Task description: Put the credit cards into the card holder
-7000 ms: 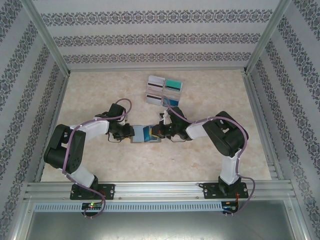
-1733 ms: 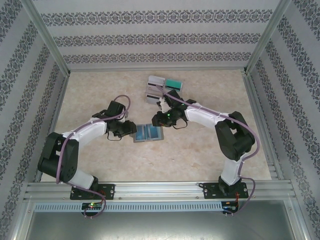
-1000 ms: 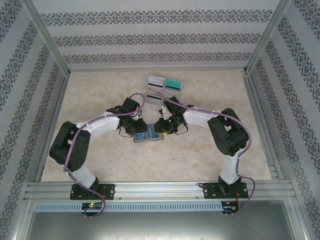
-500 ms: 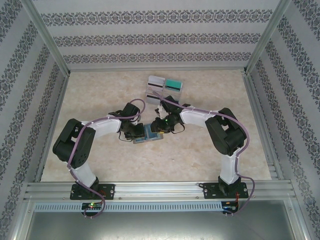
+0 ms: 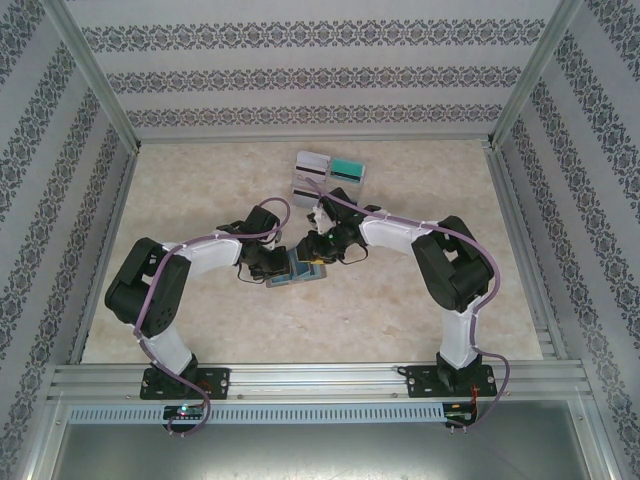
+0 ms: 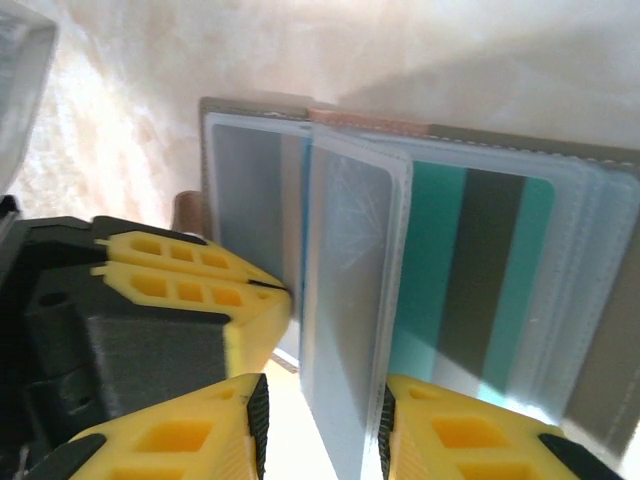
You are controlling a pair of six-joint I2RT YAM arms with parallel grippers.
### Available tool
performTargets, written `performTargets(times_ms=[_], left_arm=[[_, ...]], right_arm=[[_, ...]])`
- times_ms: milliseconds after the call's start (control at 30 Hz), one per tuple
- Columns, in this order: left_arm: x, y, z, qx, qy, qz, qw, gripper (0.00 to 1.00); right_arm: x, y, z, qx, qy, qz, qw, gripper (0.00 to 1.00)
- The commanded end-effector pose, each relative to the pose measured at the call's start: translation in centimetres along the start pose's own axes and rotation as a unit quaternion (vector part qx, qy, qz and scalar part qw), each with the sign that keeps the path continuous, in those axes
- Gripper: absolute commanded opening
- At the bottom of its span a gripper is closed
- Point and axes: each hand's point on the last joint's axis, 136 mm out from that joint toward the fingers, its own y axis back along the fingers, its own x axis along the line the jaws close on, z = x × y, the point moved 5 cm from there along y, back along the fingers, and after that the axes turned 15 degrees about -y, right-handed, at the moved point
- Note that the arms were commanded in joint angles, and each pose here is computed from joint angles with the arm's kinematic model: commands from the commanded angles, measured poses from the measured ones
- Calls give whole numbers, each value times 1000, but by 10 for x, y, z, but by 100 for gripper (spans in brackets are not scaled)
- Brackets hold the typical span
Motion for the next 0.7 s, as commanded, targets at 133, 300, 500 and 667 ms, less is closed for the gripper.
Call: performTargets(times_ms=[133, 300, 500, 667], left_arm=[[5, 12, -1, -16, 7, 14, 1000, 11], [16, 40, -3, -47, 31, 19, 998, 12], [31, 73, -10, -97, 75, 26, 992, 12], [49, 86, -15, -120, 104, 39, 987, 12]], right_arm=[[40, 13, -1, 2, 22, 70, 997, 36], [50, 10, 1, 6, 26, 86, 996, 37], [69, -3, 0, 21, 43, 98, 994, 37], [69, -23, -3, 41, 43, 94, 994, 37]])
